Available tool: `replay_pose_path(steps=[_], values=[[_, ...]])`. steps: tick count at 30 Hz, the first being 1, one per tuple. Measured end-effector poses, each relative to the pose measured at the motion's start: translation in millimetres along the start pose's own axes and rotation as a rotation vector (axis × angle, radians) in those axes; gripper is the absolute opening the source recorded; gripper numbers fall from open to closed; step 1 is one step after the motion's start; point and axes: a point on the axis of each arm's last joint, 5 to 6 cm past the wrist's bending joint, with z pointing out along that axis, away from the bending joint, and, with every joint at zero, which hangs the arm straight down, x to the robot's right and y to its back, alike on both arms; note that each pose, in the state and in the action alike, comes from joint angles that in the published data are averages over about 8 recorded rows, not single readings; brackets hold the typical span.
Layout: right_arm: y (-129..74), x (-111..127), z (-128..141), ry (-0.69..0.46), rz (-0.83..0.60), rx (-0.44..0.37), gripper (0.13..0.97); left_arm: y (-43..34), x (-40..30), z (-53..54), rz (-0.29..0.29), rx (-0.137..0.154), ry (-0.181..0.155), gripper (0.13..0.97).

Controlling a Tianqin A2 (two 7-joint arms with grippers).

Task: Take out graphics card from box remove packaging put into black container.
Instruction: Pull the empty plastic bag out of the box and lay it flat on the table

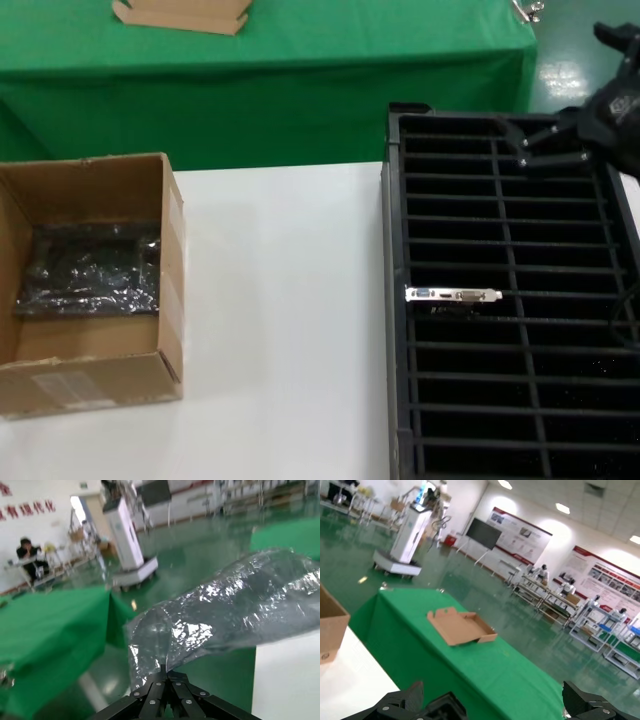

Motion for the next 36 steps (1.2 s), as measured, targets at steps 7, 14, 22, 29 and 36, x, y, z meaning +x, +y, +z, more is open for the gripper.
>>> replay_pose_path(steps=[7, 14, 22, 29, 36], values=[[31, -6, -1, 0.038, 0.073, 0.023, 0.966, 17.9, 26.1, 25.1, 0.059, -0.142, 0.016, 0.139], [53, -7, -2, 0.064, 0.115, 0.017, 0.966, 12.6, 82.4, 40.0, 0.117, -0.183, 0.143, 0.139], [68, 1, -7, 0.094, 0.127, -0.004, 0.966, -0.1, 135.8, 41.8, 0.163, -0.16, 0.231, 0.139], [75, 7, -8, 0.103, 0.126, -0.015, 0.966, -7.1, 156.8, 41.2, 0.183, -0.137, 0.26, 0.139], [81, 7, -4, 0.09, 0.125, -0.022, 0.966, -9.8, 150.8, 43.3, 0.217, -0.117, 0.226, 0.139]])
